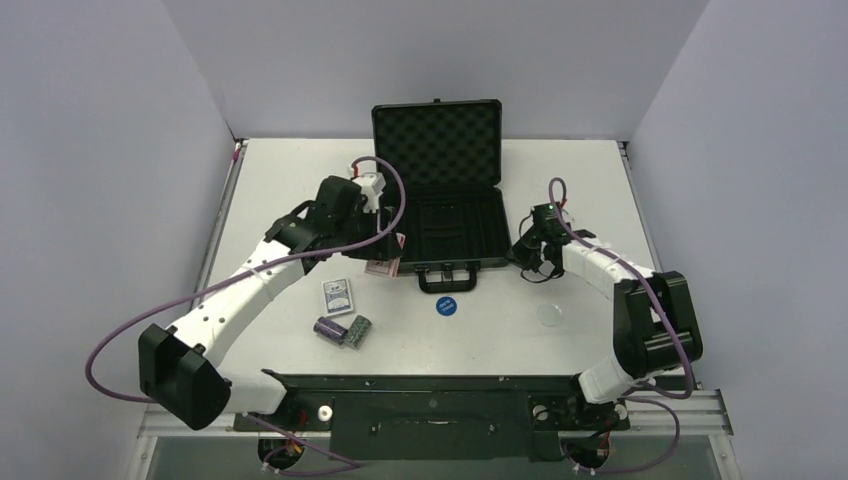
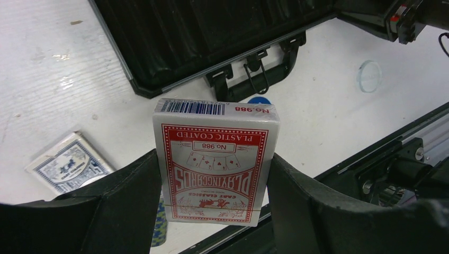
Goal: Pack up texas hold em set
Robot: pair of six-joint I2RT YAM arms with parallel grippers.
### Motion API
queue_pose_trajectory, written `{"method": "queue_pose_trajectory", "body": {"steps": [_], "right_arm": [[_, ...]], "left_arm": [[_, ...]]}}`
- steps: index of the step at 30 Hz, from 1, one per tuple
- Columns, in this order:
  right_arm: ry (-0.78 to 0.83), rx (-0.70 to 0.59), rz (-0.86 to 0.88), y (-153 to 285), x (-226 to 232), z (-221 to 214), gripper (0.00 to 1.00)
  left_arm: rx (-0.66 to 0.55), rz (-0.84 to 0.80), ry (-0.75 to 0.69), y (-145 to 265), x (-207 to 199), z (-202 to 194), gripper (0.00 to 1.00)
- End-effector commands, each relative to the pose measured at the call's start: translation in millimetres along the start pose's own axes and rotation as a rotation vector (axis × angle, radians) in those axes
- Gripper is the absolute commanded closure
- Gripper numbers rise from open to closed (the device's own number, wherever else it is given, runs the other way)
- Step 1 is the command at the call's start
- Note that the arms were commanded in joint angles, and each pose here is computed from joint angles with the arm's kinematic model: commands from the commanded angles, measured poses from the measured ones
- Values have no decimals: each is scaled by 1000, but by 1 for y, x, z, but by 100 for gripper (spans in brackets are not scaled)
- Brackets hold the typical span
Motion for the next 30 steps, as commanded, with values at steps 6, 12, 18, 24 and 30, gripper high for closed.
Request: {"method": "queue_pose_trajectory", "body": {"steps": [6,12,18,24,30], "right_arm": [[116,133,-255,11,-68,-37,84],[137,83,-202,29,-53,-25,46],[160,3,-149,73,-35,-11,22],[175,-83,-125,125,-35,-7,10],[194,-128,-102,166,-42,-9,9]], "left_arm": [[-97,-90,110,-17,-49,26,100],[-110,-57,215,-32,-63,33,100],[-196,71,400,-39,-59,42,100],[-238,71,617,-59,-57,41,96],[-253,20,806,-90,-66,50,100]]}}
Point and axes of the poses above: each gripper's point midway between its finger pads, its own y axis back along the fingers, its own x axis along the line the jaws close on, z = x × y, the point moved 9 cm from there along y, back along the fingers, and after that the axes turned 3 degrees about -y, right-handed, at the moved point
